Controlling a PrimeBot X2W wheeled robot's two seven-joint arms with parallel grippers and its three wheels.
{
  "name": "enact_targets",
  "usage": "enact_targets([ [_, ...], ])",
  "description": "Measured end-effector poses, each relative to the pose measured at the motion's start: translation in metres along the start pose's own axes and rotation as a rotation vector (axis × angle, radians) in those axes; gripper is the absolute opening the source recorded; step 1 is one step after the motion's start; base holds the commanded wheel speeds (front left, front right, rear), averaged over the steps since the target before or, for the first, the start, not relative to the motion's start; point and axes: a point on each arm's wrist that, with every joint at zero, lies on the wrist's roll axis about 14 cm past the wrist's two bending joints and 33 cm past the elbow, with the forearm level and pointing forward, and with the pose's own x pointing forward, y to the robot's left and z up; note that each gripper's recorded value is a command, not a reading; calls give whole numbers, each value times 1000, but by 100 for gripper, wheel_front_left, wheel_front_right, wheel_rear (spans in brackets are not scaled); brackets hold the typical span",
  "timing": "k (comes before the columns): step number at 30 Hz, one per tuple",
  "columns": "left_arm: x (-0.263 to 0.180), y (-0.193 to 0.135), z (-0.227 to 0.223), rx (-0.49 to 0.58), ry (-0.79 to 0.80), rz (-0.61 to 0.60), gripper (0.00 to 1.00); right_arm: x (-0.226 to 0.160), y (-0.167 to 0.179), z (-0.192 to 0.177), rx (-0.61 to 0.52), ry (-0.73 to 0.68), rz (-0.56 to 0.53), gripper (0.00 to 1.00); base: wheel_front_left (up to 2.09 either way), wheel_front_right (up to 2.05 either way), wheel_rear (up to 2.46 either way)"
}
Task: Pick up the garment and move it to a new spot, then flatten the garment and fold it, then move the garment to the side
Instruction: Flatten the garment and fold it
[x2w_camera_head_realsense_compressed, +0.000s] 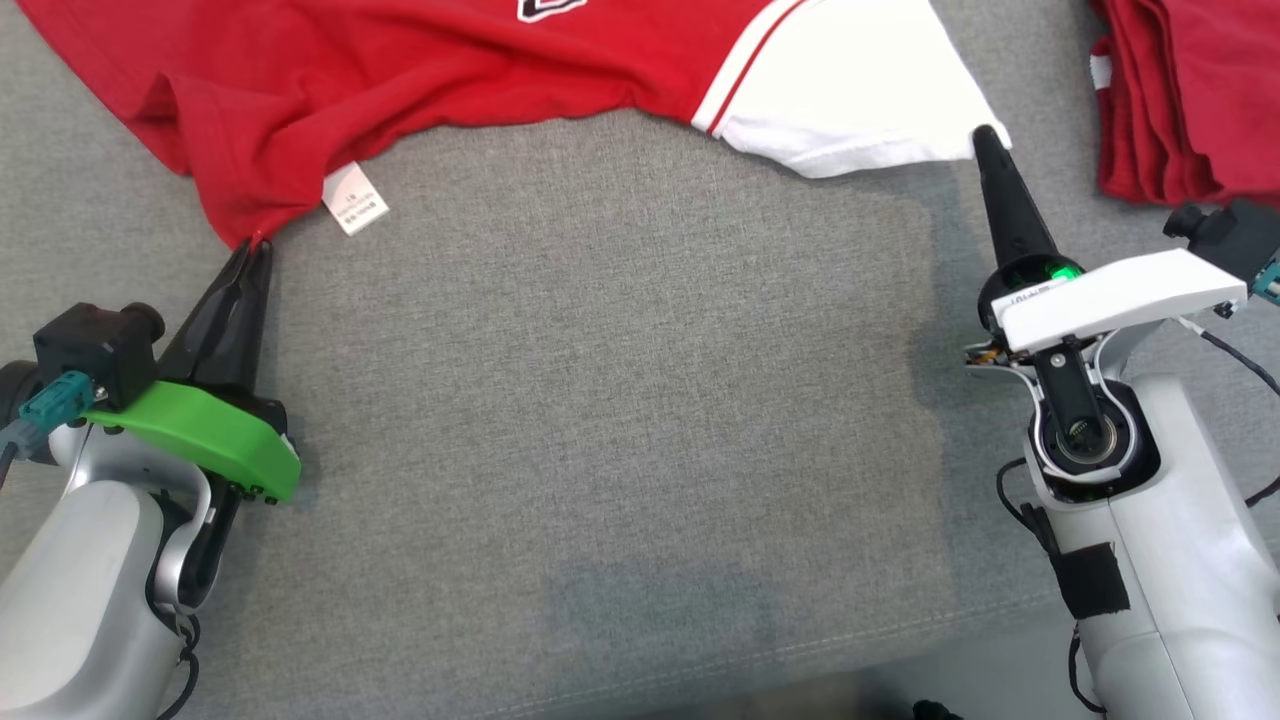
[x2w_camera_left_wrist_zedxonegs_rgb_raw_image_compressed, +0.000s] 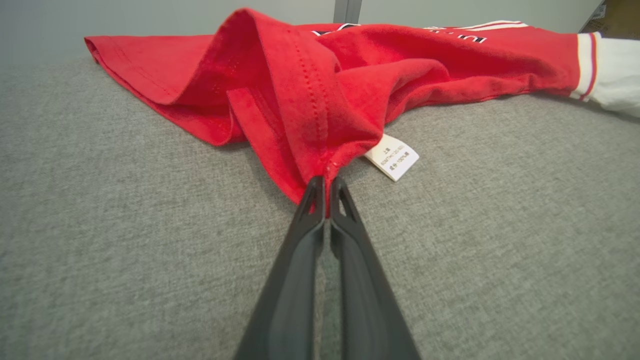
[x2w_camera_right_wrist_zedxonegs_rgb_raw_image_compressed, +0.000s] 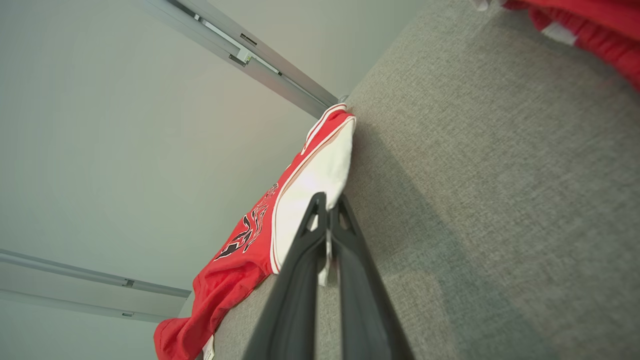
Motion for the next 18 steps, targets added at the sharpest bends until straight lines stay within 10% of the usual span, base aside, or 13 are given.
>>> enact_targets([
  [18, -51, 15, 50, -144, 51, -23, 0, -30, 23, 6, -148, 55, 91, 0, 0, 0, 0],
])
